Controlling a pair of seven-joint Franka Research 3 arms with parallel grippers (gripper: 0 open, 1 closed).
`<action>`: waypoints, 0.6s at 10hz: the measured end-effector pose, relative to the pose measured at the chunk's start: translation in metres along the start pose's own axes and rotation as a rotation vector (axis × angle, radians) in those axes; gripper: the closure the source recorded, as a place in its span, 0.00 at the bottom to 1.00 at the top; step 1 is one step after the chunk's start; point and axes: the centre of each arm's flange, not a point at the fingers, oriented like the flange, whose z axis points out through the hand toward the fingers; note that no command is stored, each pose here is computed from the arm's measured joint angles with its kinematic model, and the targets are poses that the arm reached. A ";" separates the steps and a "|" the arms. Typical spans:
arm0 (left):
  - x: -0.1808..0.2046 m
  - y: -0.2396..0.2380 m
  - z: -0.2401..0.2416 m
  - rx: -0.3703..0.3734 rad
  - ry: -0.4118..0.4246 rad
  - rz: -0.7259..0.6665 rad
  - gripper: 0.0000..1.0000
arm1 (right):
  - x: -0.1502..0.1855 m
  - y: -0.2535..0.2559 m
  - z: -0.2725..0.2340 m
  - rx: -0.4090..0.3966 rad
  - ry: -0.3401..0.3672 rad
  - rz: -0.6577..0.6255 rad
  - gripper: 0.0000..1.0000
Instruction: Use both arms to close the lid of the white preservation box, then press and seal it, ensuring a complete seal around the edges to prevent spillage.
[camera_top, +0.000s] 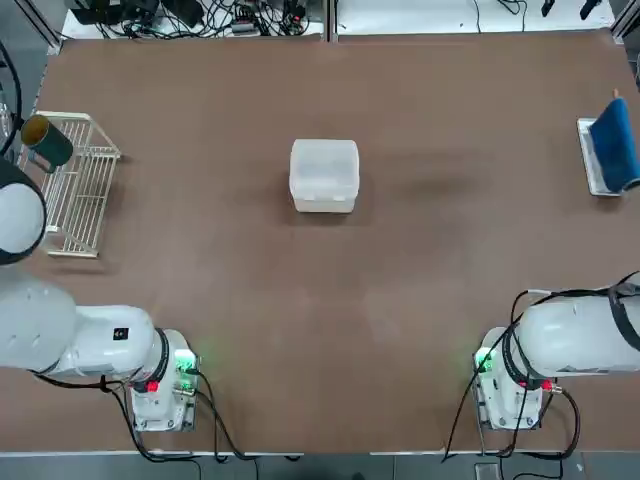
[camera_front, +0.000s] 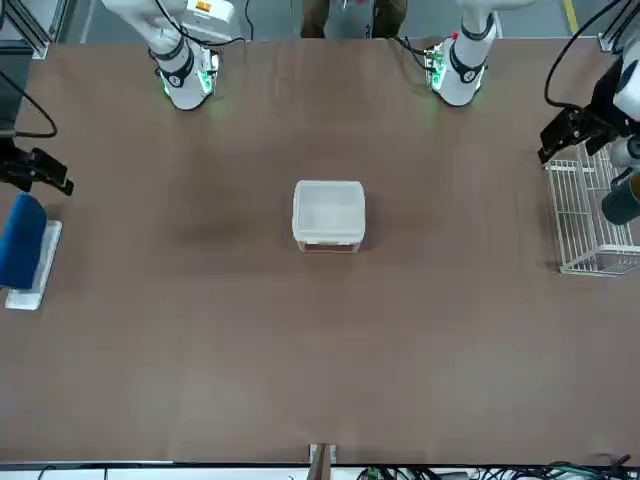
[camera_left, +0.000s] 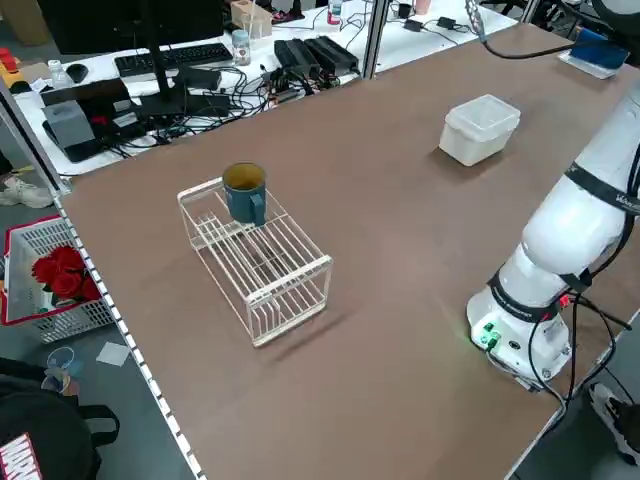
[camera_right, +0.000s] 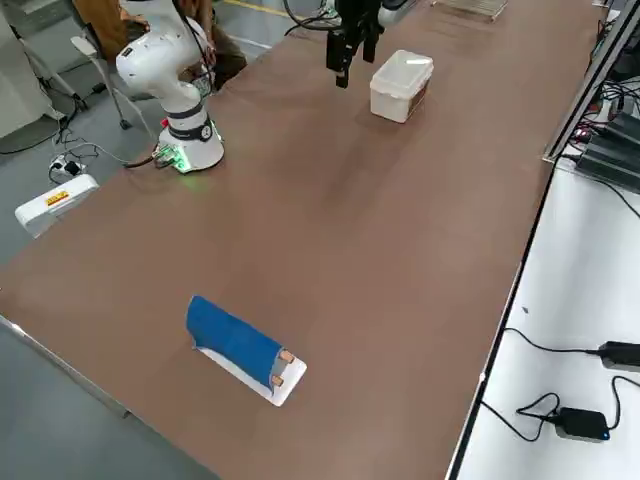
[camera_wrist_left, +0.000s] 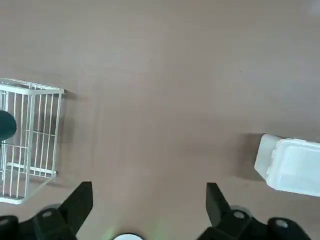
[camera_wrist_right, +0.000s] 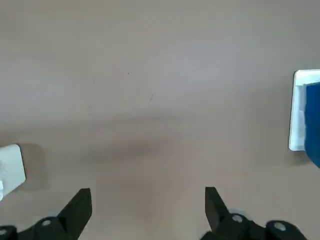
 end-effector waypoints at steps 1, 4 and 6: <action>0.001 0.003 0.002 0.000 -0.003 0.006 0.00 | 0.000 -0.002 0.000 0.000 0.000 -0.005 0.00; 0.005 0.004 0.007 -0.001 -0.001 0.017 0.00 | -0.001 -0.003 -0.003 -0.002 0.006 -0.016 0.00; 0.009 0.006 0.009 -0.007 0.011 0.018 0.00 | -0.002 -0.004 -0.008 -0.002 0.020 -0.020 0.00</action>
